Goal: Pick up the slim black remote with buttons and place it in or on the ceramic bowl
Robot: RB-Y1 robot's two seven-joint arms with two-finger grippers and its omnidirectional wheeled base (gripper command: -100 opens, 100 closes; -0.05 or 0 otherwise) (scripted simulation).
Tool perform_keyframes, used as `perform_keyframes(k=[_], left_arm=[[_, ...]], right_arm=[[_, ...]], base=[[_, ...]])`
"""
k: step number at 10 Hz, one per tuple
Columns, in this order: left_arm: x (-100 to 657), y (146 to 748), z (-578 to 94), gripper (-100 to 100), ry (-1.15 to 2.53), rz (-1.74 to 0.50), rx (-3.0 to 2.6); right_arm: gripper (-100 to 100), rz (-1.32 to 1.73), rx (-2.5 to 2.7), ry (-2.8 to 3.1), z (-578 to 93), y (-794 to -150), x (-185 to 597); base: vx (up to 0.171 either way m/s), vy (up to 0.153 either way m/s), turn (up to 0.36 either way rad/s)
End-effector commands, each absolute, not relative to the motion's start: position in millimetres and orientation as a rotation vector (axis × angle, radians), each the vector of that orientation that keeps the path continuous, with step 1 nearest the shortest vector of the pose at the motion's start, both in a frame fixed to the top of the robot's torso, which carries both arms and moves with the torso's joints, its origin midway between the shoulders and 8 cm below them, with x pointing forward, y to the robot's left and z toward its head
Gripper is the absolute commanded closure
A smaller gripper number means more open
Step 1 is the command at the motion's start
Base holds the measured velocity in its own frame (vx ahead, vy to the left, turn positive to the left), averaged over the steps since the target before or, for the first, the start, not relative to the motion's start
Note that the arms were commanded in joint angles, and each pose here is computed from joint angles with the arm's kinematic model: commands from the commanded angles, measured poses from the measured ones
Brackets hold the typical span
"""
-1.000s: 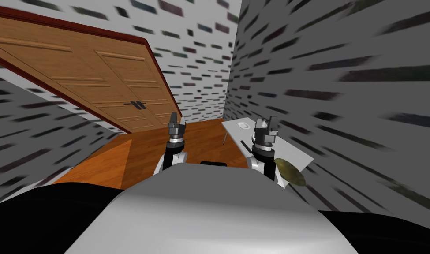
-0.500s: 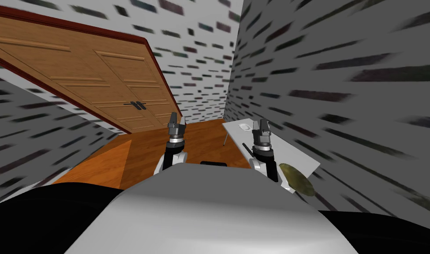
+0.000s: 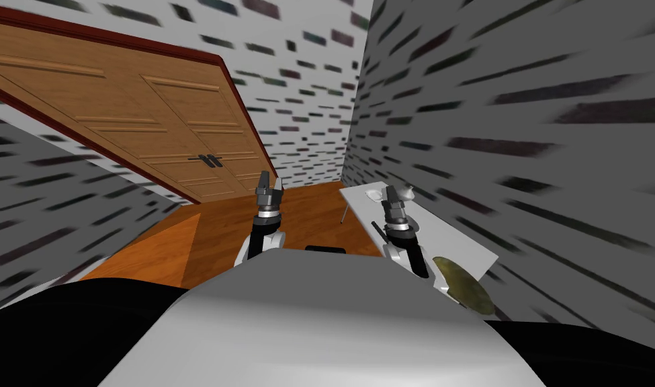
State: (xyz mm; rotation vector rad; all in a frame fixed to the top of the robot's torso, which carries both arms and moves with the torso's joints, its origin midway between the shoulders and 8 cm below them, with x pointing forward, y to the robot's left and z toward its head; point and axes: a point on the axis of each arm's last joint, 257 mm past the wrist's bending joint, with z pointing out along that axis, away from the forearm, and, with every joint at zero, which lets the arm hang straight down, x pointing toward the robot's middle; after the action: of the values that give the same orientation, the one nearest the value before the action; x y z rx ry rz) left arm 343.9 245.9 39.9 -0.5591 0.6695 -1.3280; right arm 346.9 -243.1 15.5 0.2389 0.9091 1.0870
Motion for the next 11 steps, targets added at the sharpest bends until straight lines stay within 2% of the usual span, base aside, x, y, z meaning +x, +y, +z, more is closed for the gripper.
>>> perform_keyframes(k=[1,11], left_arm=[[344,246,40,0,0.67,-1.328,-0.559],[344,246,40,0,0.67,-1.328,-0.559]], right_arm=[[-100,1.046,0.214,0.971,-1,-244,352],[-100,0.843,0.075,1.295,-89,-260,361]], base=[[0.077,0.004,0.026],[0.074,0.007,0.028]])
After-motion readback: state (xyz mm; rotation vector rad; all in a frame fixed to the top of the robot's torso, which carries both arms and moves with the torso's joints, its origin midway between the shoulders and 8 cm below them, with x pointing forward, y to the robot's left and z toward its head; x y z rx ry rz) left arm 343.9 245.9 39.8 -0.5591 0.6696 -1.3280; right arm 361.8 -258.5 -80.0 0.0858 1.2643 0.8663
